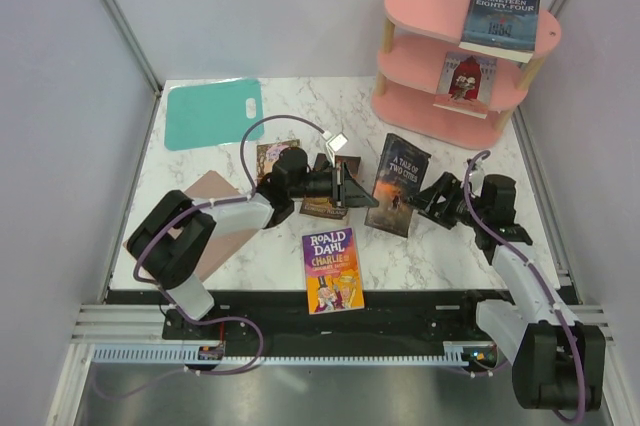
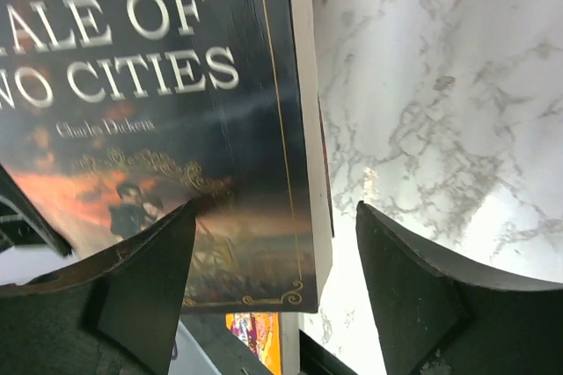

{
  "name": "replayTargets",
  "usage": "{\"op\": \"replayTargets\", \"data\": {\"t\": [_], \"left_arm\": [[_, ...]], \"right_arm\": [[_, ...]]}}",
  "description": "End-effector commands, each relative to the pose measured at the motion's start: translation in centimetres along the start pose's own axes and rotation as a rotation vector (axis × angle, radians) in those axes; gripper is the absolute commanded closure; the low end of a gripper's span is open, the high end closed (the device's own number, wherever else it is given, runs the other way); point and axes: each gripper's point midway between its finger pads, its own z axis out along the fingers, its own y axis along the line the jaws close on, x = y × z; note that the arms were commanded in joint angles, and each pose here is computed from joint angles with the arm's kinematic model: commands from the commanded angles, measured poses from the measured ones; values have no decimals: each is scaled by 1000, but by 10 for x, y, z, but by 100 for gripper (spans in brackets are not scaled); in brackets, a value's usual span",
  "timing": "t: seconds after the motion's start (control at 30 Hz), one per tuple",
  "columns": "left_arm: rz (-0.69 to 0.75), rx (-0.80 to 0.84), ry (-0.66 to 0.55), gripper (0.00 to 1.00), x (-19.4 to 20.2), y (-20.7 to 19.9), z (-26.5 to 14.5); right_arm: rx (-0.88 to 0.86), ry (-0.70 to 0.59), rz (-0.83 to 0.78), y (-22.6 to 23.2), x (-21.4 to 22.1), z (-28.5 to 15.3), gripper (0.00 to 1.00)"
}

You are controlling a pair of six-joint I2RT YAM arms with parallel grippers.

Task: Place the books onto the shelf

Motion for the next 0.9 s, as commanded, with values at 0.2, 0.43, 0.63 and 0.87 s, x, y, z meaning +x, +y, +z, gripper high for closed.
{"op": "replayTargets", "data": {"t": [0.2,0.43,0.63,0.87], "left_arm": [[283,248,-140,98,-67,-94,-34],[310,330,-98,98,-69,-116,-43],[316,434,-45,98,-66,-140,-49],[342,541,-5,98,-67,-166,-58]], "right_arm": [[-379,-90,-50,57,7,-19,13],[-560,-144,-156,87,9,-38,2],[-660,-195,-182,108,-3,-49,2],[-662,-192,-195,106,-4,-45,2]]}}
